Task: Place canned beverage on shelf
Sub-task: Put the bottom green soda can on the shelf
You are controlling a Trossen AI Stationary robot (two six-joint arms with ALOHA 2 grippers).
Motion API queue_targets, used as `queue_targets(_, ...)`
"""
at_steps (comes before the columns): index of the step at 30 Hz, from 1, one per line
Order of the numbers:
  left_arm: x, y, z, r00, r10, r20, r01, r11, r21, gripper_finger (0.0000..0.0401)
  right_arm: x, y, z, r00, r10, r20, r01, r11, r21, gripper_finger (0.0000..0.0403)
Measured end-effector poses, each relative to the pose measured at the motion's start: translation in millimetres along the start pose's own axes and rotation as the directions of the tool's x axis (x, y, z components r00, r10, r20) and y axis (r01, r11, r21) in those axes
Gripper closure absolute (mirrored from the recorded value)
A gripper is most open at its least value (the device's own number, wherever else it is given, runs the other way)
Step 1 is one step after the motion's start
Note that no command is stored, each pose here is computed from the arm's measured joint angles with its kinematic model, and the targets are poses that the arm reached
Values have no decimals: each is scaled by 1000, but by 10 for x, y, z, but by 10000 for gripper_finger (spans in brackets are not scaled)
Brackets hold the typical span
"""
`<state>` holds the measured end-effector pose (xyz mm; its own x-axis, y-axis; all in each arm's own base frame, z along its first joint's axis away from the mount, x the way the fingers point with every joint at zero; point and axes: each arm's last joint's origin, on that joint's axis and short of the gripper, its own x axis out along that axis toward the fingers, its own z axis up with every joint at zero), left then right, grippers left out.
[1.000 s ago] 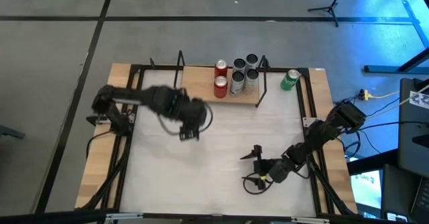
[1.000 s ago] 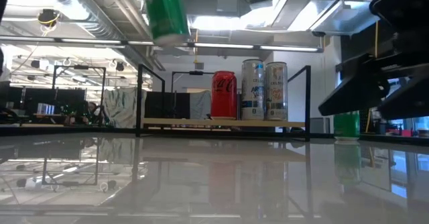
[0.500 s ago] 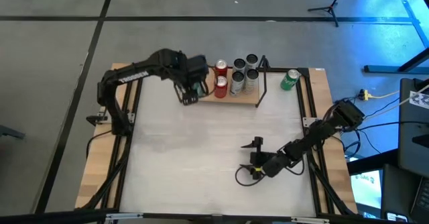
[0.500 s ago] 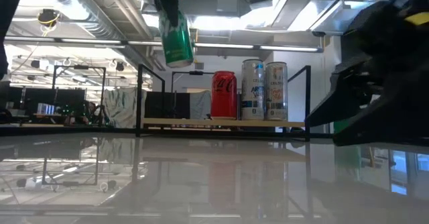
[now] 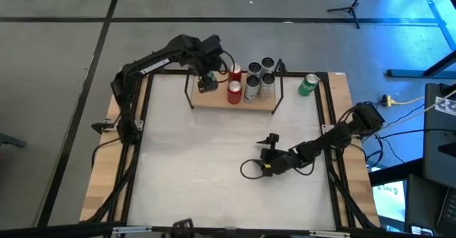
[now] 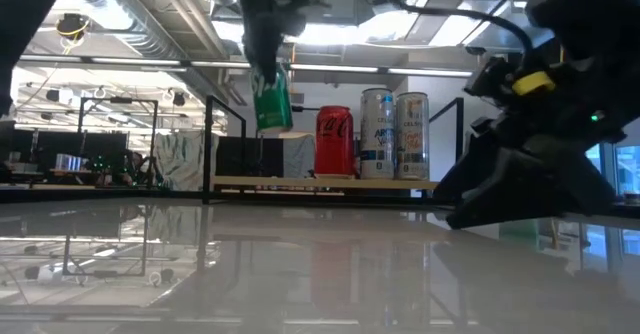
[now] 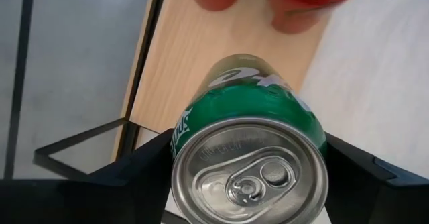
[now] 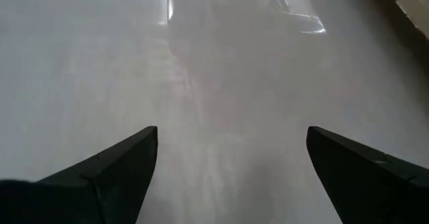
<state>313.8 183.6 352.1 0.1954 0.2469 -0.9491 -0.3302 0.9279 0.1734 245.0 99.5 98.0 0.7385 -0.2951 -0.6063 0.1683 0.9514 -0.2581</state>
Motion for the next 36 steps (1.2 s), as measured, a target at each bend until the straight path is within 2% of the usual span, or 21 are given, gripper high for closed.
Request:
queue_targets(5,271,199,41,999,-30,-45,29,999,-22,117,38,-60,8,1000,-22,-11,22,1000,-15,26)
queue_targets(10,526,303,160,1000,-13,-18,14,1000,23,117,46,-77,9,999,-38,-13,38,999,-35,26)
queue_targets(15,734,356,204,999,-41,-33,43,998,48,117,46,-78,6,999,-44,-14,43,998,-38,26)
queue_targets(23,924,421,240,998,-38,-45,40,998,54,117,47,-80,2,999,-46,-13,45,998,-38,26)
queue_targets(28,938,433,245,999,-37,-40,40,997,69,116,46,-79,1,999,-46,-13,45,998,-39,26)
queue_targets(36,948,434,279,999,-33,-10,34,995,97,85,47,-79,1,999,-46,-14,45,998,-38,26)
